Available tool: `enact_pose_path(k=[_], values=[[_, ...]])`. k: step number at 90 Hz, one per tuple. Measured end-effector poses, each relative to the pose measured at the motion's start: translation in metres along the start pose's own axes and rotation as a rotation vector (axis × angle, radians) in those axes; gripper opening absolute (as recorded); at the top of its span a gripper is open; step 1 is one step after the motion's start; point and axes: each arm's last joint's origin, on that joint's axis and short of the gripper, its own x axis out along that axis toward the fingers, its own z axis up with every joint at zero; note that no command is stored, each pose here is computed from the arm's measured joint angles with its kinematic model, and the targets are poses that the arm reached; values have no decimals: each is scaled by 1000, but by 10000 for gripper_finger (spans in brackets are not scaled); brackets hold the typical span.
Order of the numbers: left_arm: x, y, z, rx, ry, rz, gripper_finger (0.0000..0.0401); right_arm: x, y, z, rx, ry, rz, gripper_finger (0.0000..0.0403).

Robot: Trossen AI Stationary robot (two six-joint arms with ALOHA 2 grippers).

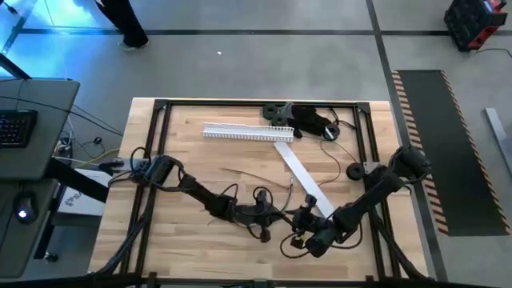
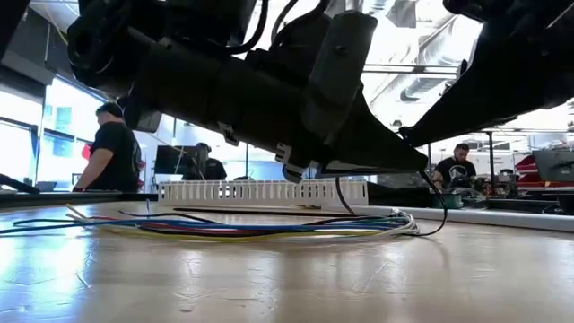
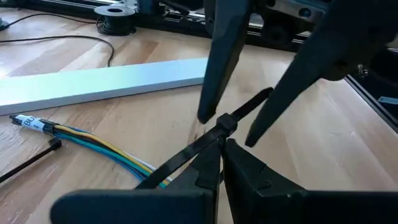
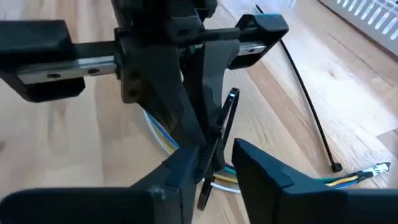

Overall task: Ziptie cables
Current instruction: Wrap the wire cables with the black zip tie

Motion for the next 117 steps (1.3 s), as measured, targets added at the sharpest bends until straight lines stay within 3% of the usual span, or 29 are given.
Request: enact_pose_path(k=[20, 37, 51, 64, 79, 101, 117], values=[[0, 0, 0, 2, 3, 0, 0, -1, 1, 0, 3, -9, -1, 9], [0, 0, 0, 9, 2, -1, 5, -6, 3, -4, 45, -36, -27, 2], [3, 9, 2, -37, 65, -76, 46, -10, -1, -9, 111, -31, -74, 1], [4, 17, 8, -28, 135, -161, 92, -12, 0, -11, 95, -38, -76, 1], [-5, 15, 20, 49, 199, -231, 116, -13, 2, -14, 86, -26, -65, 0], [-17, 0, 49, 191, 58, -279, 117, -19, 9, -25, -31, -23, -43, 0], [-11, 5, 42, 372, 16, -239, 117, -23, 12, -26, -78, -67, -58, 0]])
